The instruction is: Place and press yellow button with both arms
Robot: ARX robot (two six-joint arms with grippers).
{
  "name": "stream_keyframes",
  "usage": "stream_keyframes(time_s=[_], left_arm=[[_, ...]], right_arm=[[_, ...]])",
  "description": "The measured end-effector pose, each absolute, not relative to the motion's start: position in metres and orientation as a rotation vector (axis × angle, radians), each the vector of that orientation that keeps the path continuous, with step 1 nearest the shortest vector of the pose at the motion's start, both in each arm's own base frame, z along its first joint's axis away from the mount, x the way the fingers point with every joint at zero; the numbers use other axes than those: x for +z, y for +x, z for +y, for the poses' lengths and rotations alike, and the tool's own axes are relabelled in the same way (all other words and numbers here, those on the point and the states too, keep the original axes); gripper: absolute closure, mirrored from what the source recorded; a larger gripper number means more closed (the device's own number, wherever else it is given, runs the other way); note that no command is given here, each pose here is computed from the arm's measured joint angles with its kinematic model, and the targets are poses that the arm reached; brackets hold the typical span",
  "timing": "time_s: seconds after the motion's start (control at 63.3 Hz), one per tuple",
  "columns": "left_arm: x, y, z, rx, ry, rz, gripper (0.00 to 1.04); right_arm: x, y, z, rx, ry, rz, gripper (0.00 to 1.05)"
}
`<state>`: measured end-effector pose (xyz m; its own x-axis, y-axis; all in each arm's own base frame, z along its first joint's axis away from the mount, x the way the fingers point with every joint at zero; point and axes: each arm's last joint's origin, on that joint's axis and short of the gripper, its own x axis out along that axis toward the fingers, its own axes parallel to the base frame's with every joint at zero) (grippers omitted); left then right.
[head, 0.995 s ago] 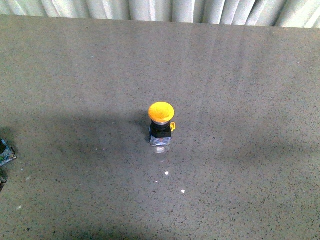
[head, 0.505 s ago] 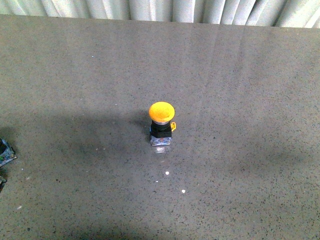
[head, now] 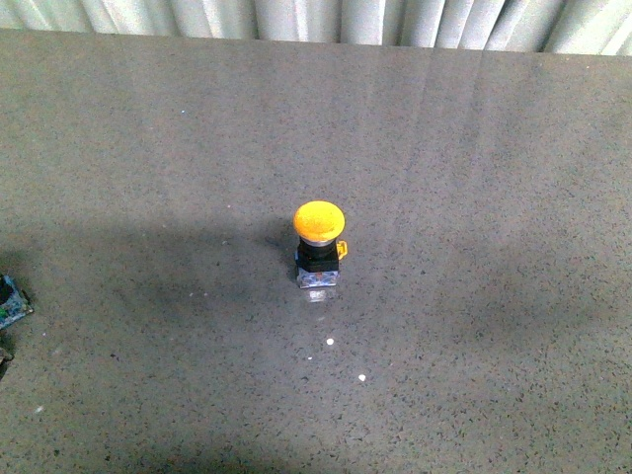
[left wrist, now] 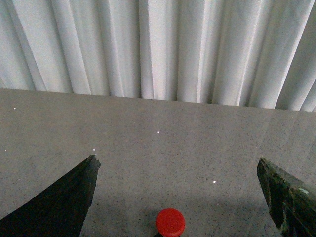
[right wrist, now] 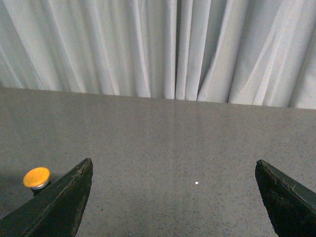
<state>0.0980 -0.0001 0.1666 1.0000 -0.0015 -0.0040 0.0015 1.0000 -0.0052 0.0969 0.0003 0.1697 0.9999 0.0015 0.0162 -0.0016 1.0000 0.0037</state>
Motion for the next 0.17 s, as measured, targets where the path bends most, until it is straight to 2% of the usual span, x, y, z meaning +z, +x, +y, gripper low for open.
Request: stream_keyframes(time_s=[0.174], left_arm=[[0.1666, 0.098, -0.0001, -0.002, -0.005, 0.004, 0.09]], right_arm=[[0.1697, 0.0969, 0.0003, 0.002, 0.004, -0.016, 0.09]])
